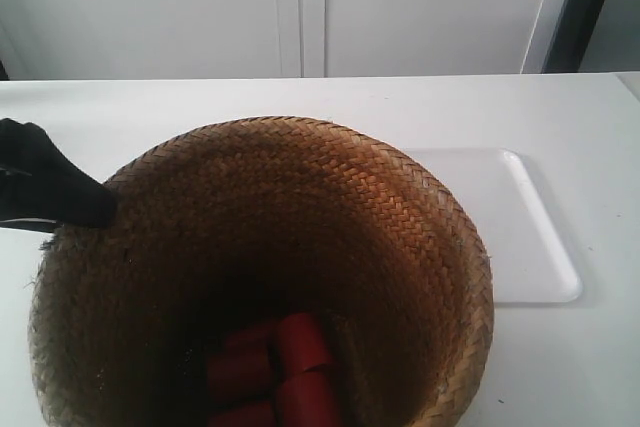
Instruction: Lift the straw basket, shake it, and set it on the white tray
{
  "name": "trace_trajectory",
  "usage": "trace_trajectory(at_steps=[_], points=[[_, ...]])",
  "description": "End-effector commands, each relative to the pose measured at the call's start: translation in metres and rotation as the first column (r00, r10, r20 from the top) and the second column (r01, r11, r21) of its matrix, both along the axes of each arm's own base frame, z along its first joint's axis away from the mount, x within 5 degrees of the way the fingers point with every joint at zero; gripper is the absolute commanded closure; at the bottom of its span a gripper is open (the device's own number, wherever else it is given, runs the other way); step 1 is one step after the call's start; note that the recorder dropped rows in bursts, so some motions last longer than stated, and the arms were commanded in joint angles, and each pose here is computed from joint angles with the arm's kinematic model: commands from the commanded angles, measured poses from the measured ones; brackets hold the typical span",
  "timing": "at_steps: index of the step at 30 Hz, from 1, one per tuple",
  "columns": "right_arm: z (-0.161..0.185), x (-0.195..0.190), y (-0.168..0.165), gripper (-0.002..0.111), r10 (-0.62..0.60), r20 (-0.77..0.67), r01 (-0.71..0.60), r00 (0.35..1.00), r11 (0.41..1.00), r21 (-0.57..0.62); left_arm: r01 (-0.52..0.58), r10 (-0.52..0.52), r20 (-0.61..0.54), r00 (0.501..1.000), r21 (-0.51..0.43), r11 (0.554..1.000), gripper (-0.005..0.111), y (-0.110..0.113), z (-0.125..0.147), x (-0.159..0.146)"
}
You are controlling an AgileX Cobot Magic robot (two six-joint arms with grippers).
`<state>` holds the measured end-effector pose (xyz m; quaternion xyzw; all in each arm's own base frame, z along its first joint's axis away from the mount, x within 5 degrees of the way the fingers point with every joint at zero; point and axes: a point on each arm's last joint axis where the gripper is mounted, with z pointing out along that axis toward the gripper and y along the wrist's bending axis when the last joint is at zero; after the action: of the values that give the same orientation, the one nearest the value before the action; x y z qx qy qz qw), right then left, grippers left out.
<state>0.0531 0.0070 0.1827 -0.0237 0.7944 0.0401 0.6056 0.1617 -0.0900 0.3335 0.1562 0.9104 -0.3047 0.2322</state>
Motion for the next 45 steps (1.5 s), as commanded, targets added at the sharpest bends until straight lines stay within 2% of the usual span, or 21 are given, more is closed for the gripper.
trace_trajectory(at_steps=[1, 7, 10, 15, 19, 24, 25, 26, 27, 28, 29, 30, 34, 37, 40, 42, 43, 45], points=[[-0.001, 0.0, 0.0, 0.065, -0.004, 0.005, 0.004, 1.0, 1.0, -0.007, 0.019, -0.019, -0.017, 1.0, -0.017, 1.0, 0.066, -0.002, 0.0, -0.002], [0.0, 0.0, -0.001, 0.065, -0.003, 0.015, 0.003, 1.0, 1.0, -0.026, 0.02, -0.02, -0.025, 0.999, -0.002, 1.0, 0.088, -0.001, -0.011, -0.003], [0.007, 0.002, -0.002, 0.065, 0.012, 0.108, 0.004, 0.994, 0.989, -0.145, 0.029, -0.029, -0.013, 1.0, 0.001, 1.0, 0.095, -0.001, -0.012, -0.002], [0.03, 0.003, -0.005, 0.065, -0.018, 0.35, 0.062, 0.937, 0.991, -0.117, 0.056, -0.056, 0.011, 0.998, 0.012, 0.998, 0.107, -0.001, -0.012, -0.002], [0.048, 0.0, -0.007, 0.065, -0.045, 0.528, 0.099, 0.848, 0.992, -0.074, 0.064, -0.064, 0.045, 0.997, 0.01, 0.998, 0.107, -0.002, -0.011, -0.001], [0.057, -0.003, -0.008, 0.065, -0.059, 0.614, 0.114, 0.787, 0.992, -0.051, 0.089, -0.09, 0.074, 0.993, 0.02, 0.996, 0.107, -0.002, -0.01, 0.0], [0.059, -0.004, -0.008, 0.065, -0.08, 0.633, 0.099, 0.77, 0.995, 0.006, 0.089, -0.09, 0.074, 0.993, 0.02, 0.996, 0.107, -0.002, -0.01, 0.0], [0.061, -0.005, -0.009, 0.065, -0.12, 0.642, 0.061, 0.757, 0.992, 0.114, 0.089, -0.09, 0.074, 0.993, 0.02, 0.996, 0.107, -0.002, -0.01, 0.0], [0.062, -0.006, -0.01, 0.065, -0.173, 0.624, -0.014, 0.762, 0.959, 0.284, 0.091, -0.092, 0.076, 0.993, 0.021, 0.996, 0.107, -0.002, -0.01, 0.0], [0.063, -0.006, -0.01, 0.065, -0.213, 0.605, -0.088, 0.767, 0.899, 0.428, 0.091, -0.092, 0.076, 0.993, 0.021, 0.996, 0.107, -0.002, -0.01, 0.0], [0.063, -0.006, -0.01, 0.065, -0.235, 0.587, -0.139, 0.775, 0.843, 0.52, 0.091, -0.092, 0.076, 0.993, 0.021, 0.996, 0.107, -0.002, -0.01, 0.0], [0.063, -0.006, -0.009, 0.065, -0.231, 0.573, -0.179, 0.787, 0.802, 0.569, 0.097, -0.099, 0.082, 0.992, 0.024, 0.995, 0.107, -0.002, -0.01, 0.0], [0.062, -0.006, 0.002, 0.065, -0.137, 0.549, -0.292, 0.825, 0.727, 0.621, 0.119, -0.122, 0.102, 0.987, 0.037, 0.992, 0.107, -0.002, -0.01, 0.0], [0.07, -0.011, 0.016, 0.065, 0.015, 0.567, -0.415, 0.824, 0.696, 0.586, 0.115, -0.118, 0.109, 0.987, 0.036, 0.993, 0.107, -0.002, -0.01, 0.0], [0.085, -0.022, 0.029, 0.065, 0.174, 0.658, -0.554, 0.733, 0.714, 0.429, 0.117, -0.12, 0.106, 0.987, 0.036, 0.993, 0.107, -0.002, -0.01, 0.0], [0.092, -0.026, 0.031, 0.065, 0.218, 0.713, -0.565, 0.667, 0.772, 0.292, 0.122, -0.125, 0.103, 0.987, 0.036, 0.992, 0.107, -0.003, -0.01, 0.0], [0.097, -0.027, 0.031, 0.065, 0.213, 0.733, -0.562, 0.647, 0.782, 0.269, 0.125, -0.128, 0.103, 0.986, 0.036, 0.992, 0.107, -0.003, -0.01, -0.001], [0.103, -0.027, 0.028, 0.065, 0.167, 0.743, -0.571, 0.648, 0.753, 0.329, 0.136, -0.139, 0.103, 0.985, 0.031, 0.99, 0.107, -0.005, -0.01, -0.002]])
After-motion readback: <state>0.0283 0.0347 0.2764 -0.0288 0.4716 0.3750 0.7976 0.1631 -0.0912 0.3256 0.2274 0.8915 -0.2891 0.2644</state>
